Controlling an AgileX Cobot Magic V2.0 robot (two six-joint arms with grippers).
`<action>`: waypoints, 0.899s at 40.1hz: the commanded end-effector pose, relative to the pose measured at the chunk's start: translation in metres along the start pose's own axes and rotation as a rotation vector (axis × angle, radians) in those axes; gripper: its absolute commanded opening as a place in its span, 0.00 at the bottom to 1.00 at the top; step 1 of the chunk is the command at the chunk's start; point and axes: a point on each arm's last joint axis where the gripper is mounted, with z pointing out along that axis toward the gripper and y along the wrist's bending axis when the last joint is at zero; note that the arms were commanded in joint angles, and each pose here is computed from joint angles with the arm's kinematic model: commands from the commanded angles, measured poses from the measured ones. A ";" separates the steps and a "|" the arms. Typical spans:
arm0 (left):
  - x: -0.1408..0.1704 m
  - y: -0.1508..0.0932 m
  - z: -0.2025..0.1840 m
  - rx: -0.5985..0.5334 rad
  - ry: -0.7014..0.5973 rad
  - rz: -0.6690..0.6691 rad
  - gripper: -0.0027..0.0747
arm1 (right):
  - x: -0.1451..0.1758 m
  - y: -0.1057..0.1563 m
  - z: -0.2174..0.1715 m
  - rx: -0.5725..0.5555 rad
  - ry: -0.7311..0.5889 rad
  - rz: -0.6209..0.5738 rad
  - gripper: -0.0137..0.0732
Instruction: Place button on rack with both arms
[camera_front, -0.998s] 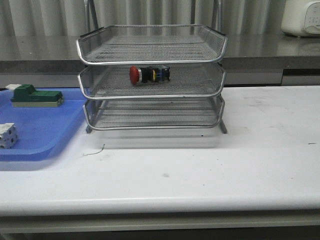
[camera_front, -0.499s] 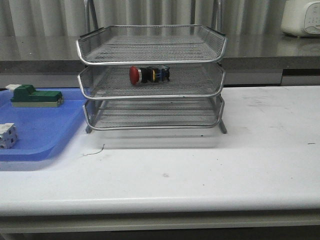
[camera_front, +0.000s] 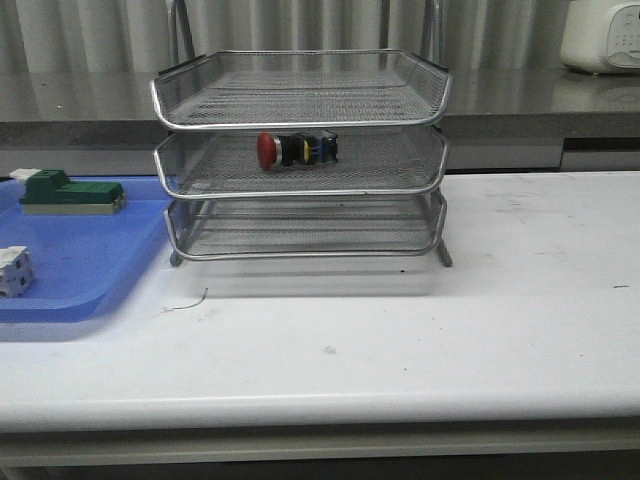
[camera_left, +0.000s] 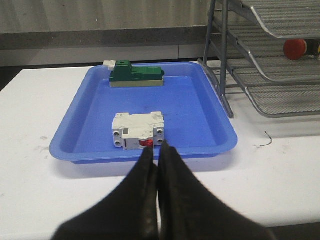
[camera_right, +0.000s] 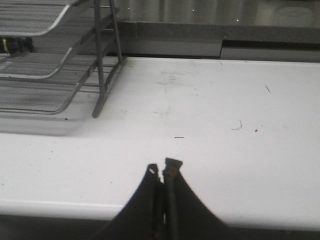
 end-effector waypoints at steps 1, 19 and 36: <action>-0.004 0.000 -0.001 0.000 -0.087 -0.015 0.01 | -0.007 -0.002 -0.001 0.026 -0.134 0.010 0.09; -0.004 0.000 -0.001 0.000 -0.087 -0.015 0.01 | -0.006 -0.002 -0.001 0.028 -0.123 0.010 0.09; -0.004 0.000 -0.001 0.000 -0.087 -0.015 0.01 | -0.006 -0.002 -0.001 0.028 -0.123 0.010 0.09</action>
